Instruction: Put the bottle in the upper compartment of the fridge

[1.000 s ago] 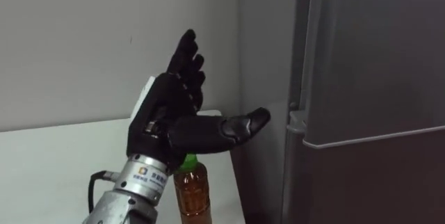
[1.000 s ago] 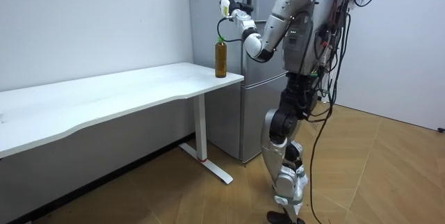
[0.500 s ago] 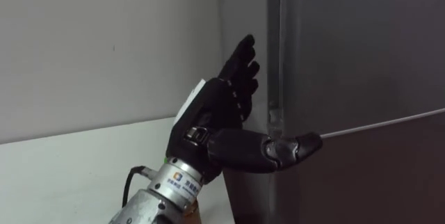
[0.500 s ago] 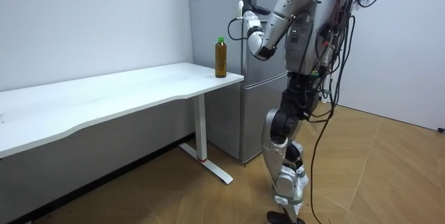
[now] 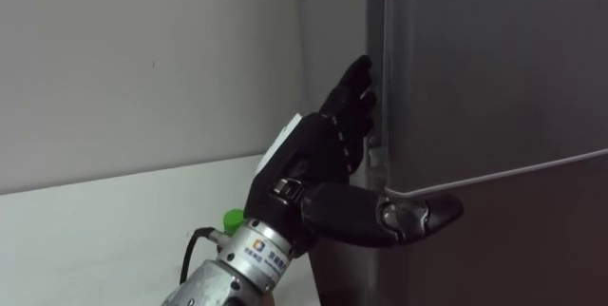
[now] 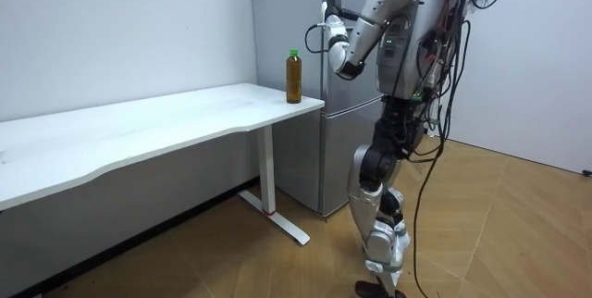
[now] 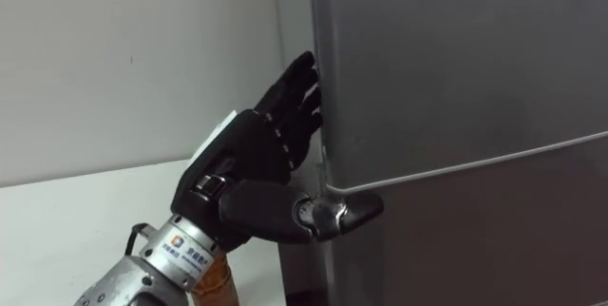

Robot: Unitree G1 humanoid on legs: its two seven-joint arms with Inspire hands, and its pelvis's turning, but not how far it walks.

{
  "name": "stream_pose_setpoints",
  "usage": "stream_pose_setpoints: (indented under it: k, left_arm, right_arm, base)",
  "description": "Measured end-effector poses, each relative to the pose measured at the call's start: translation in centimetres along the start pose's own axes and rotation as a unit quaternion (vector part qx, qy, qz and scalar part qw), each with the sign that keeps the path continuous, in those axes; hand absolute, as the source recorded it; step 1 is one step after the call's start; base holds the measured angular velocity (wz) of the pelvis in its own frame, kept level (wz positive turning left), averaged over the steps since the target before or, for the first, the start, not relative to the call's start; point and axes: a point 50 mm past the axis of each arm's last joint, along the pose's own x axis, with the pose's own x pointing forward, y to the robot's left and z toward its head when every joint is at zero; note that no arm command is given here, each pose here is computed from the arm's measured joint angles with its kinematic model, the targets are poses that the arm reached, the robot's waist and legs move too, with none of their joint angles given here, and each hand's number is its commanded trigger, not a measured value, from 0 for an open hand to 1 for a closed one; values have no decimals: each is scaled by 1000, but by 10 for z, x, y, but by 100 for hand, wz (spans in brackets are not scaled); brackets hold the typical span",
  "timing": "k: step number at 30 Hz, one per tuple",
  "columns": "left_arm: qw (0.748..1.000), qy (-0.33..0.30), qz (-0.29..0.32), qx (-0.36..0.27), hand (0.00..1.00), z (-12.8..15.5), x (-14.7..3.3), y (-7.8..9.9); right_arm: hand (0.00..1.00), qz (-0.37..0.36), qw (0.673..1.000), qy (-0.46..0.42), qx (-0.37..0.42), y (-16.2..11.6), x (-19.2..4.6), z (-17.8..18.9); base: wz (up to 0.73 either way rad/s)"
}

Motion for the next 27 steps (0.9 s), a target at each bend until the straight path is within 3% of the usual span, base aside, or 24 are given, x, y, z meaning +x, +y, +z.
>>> stream_pose_setpoints:
  k: [12, 13, 14, 15, 18, 27]
  left_arm:
    - [1000, -13, -9, -3, 100, 6, 4, 0]
    - [1000, -15, -11, -3, 91, 7, 4, -1]
    - [1000, -15, -11, -3, 74, 7, 4, -1]
    - [1000, -15, -11, -3, 64, 7, 4, -1]
    - [1000, -20, -11, -3, 1, 8, 4, -1]
    - [999, -20, -26, -10, 0, 7, 4, -5]
  right_arm:
    - [0, 17, 1000, 9, -14, 4, 1, 2]
    - [0, 18, 1000, 9, -14, 4, 1, 2]
    - [0, 18, 1000, 9, -14, 4, 1, 2]
    - [0, 17, 1000, 10, -14, 4, 1, 1]
    - [0, 17, 1000, 10, -14, 4, 1, 1]
    - [0, 11, 1000, 11, -14, 0, 1, 3]
  base:
    - [1]
    - [0]
    - [0]
    - [0]
    - [0]
    - [0]
